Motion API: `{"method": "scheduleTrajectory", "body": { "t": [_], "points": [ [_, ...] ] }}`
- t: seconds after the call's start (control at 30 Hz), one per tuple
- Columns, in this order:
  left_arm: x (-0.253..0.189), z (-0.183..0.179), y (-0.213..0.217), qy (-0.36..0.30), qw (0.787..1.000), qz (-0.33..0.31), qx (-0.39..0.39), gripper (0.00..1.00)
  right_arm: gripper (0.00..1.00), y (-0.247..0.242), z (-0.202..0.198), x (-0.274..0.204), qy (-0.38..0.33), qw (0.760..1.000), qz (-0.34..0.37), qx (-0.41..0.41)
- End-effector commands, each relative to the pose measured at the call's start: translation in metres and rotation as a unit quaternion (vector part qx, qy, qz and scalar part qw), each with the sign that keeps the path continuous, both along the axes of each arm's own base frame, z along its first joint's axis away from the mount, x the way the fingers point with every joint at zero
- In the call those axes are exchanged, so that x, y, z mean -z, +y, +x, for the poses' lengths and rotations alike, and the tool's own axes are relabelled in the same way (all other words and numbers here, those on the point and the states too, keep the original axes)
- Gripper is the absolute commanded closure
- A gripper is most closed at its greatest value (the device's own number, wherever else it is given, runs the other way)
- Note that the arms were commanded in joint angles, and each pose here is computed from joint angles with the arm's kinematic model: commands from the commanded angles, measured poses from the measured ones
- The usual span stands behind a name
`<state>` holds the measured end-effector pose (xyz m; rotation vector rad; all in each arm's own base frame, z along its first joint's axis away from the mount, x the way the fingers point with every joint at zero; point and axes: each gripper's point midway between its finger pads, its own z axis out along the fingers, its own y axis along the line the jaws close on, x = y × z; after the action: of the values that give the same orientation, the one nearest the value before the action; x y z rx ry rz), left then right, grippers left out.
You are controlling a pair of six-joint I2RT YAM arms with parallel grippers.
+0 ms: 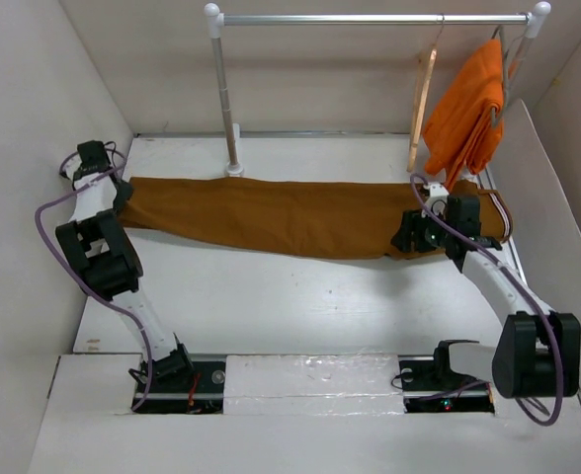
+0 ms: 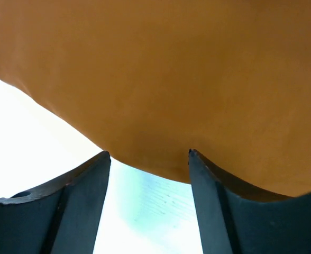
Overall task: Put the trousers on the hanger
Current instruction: Fold the trousers at the center of the board.
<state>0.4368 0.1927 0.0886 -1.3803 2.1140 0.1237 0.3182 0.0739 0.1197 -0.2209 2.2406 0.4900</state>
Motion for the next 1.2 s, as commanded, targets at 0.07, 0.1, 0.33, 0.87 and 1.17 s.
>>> {"method": "scheduleTrajectory", "body": {
  "t": [0.07,0.1,0.33,0.87,1.17],
  "points": [
    [-0.018,-0.024,0.035,0.084,0.992,0.067,-0.06,0.29,0.29,-0.001,0.006,0.004,0.003,0.999,-0.019,-0.031],
    [-0.02,-0.026,0.036,0.095,0.991,0.069,-0.062,0.26,0.28,-0.006,0.007,0.003,0.002,0.999,-0.019,-0.026],
    [-0.043,-0.017,0.019,0.014,0.997,0.06,-0.039,0.23,0.24,-0.039,0.0,-0.021,-0.014,0.999,0.0,0.049],
    [-0.011,0.062,-0.217,-0.067,0.966,-0.076,0.238,0.65,0.13,-0.184,-0.015,0.031,0.039,0.915,0.091,0.39],
    [0.051,0.058,-0.166,-0.012,0.975,-0.122,0.185,0.68,0.22,-0.194,0.029,0.068,0.046,0.888,0.155,0.431]
  ]
}}
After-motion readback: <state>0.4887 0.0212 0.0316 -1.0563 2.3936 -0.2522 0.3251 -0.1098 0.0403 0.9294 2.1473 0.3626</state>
